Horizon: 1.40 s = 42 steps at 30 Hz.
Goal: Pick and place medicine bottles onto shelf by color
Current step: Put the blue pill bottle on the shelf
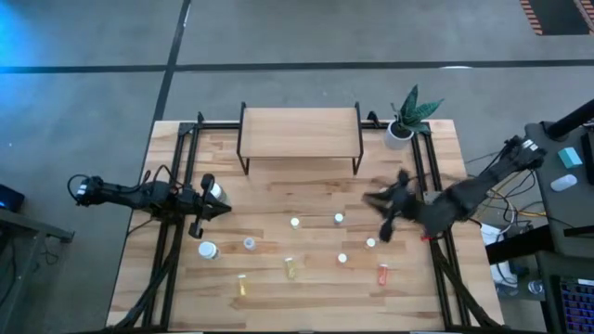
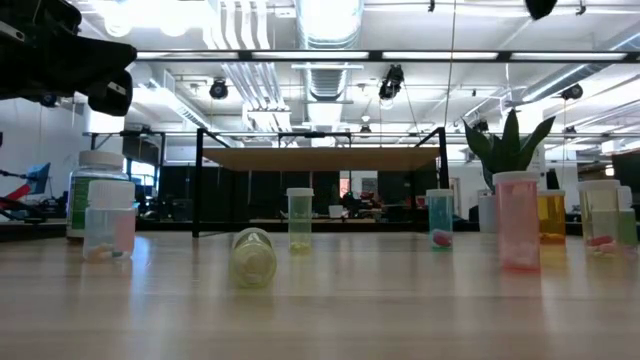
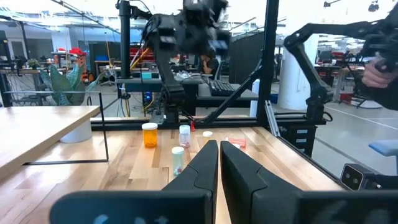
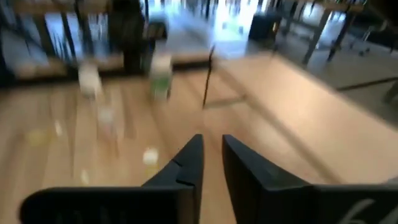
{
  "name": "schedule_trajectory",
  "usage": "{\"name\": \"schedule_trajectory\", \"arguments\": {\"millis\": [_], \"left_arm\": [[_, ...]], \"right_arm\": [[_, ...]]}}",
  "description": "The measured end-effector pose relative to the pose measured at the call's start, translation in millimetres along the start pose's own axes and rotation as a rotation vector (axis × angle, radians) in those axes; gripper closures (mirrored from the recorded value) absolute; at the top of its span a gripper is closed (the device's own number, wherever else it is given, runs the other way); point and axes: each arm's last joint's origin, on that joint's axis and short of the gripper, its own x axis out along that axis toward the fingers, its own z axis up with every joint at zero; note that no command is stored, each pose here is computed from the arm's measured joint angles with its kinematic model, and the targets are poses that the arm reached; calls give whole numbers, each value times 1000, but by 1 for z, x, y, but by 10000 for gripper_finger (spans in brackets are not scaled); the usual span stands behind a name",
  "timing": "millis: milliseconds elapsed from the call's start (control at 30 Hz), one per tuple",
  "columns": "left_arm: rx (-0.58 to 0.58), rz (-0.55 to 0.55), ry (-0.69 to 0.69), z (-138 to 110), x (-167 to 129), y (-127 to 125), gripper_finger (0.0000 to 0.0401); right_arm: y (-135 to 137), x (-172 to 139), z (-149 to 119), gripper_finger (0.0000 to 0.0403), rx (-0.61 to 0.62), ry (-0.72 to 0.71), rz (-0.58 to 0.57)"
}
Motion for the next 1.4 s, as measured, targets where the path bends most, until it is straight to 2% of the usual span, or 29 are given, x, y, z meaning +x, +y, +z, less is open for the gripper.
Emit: {"name": "schedule_trajectory", "arguments": {"millis": [67,167,333,433,567,733,1000,1200,1400], "left_arm": [[0,0,0,0,0,0,401],[0,0,0,0,0,0,401],[0,0,0,0,0,0,401],[0,0,0,0,0,0,401],[0,0,0,0,0,0,401],[0,0,1,0,0,0,401],[0,0,6,-1,0,0,401],[0,0,6,-1,0,0,401],[0,0,5,0,0,0,401]], "right_arm": [[11,10,-8,321,-26,56,17],[20,19,-4,279,24,77,18],[21,42,-26,212,21,261,-15],[17,55,-31,183,81,314,-21],[13,73,-46,159,69,430,-21],[9,92,-59,147,56,514,-45],[6,115,-83,155,57,640,-55],[3,123,-91,156,110,614,-14],[-4,122,-101,158,128,608,-21]]}}
